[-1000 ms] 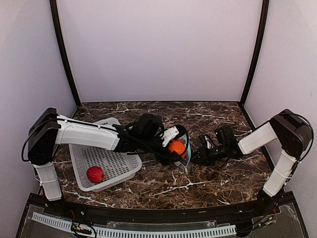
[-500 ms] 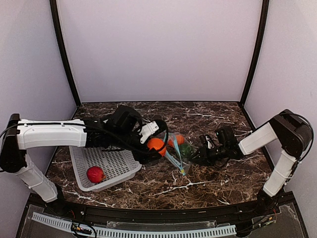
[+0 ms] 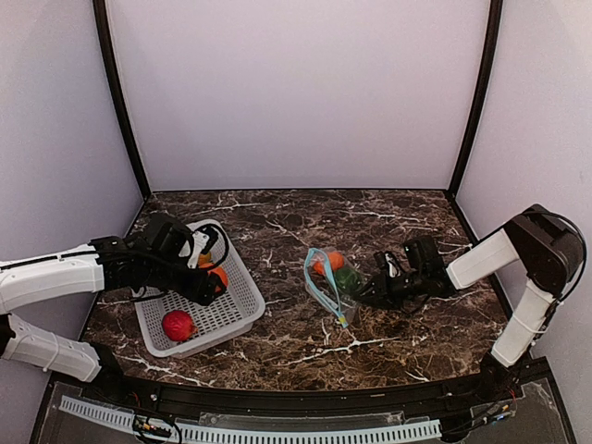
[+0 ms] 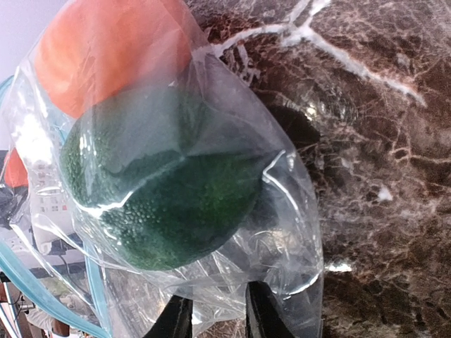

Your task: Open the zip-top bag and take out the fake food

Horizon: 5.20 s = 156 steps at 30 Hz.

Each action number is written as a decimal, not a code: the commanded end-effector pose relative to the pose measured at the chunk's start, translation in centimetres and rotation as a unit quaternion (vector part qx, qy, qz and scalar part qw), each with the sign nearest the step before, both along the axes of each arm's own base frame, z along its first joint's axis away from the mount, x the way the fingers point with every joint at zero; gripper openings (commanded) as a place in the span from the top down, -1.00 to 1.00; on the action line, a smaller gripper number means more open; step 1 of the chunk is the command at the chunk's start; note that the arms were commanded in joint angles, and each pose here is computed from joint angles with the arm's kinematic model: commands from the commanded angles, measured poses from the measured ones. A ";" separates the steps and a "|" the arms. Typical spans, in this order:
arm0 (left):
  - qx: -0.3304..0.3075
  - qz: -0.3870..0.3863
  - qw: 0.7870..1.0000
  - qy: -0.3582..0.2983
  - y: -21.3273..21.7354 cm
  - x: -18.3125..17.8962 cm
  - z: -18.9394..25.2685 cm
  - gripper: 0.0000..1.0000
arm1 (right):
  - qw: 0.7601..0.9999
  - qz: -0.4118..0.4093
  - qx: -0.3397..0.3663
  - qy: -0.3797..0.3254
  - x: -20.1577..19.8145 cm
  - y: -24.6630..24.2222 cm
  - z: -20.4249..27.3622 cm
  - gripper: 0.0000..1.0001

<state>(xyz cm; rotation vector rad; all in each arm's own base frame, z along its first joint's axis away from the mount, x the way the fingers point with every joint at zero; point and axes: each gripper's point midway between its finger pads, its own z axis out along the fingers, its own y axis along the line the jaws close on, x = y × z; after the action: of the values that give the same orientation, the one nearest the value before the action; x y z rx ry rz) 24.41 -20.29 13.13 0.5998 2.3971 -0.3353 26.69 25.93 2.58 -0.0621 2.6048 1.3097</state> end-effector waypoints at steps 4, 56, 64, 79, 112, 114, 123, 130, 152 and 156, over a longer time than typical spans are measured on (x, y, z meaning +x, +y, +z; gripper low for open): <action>0.034 0.062 0.996 0.052 2.3 0.5 -3.6 -0.65 | 1.000 -0.005 -0.009 -0.014 0.2 -0.5 1.0 0.52; -0.041 -0.297 0.951 -0.071 -22.2 3.9 -2.6 -0.77 | 0.985 0.095 -0.011 -0.144 6.8 0.8 4.3 0.18; -0.025 -0.297 0.952 -0.067 -22.4 4.4 -4.1 -0.78 | 0.987 0.102 -0.004 -0.124 6.6 1.1 2.7 0.42; -0.013 -0.329 0.941 -0.082 -23.0 4.5 -5.7 -0.90 | 0.987 0.102 -0.013 -0.120 6.2 0.8 2.0 1.00; -0.025 -0.415 0.903 -0.105 -27.6 4.1 -8.2 -0.79 | 0.987 0.137 0.008 -0.086 1.7 3.4 1.3 1.00; -0.015 -0.413 0.905 -0.096 -27.2 4.0 -8.4 -0.69 | 0.988 0.127 0.003 -0.086 2.0 3.0 1.2 1.00; -0.026 -0.389 0.912 -0.126 -25.0 3.2 -5.1 -0.39 | 0.994 0.087 -0.006 -0.073 2.5 0.5 0.6 1.00; -0.032 -0.386 0.911 -0.140 -24.1 2.7 -2.6 -0.30 | 0.995 0.069 -0.007 -0.066 2.7 -0.4 0.2 1.00; 0.028 -0.242 0.953 -0.180 -13.4 2.7 5.4 -0.41 | 0.996 0.060 -0.008 -0.060 3.2 -1.3 -0.5 1.00; 0.028 -0.145 0.980 -0.133 -7.0 2.1 4.0 -0.43 | 0.996 0.064 0.002 -0.063 3.2 -1.0 -0.4 1.00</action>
<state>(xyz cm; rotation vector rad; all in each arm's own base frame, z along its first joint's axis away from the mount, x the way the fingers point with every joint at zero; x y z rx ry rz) 26.43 -33.66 19.30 1.1789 1.8523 -0.3772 29.56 24.95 2.15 -0.2991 2.5561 1.2992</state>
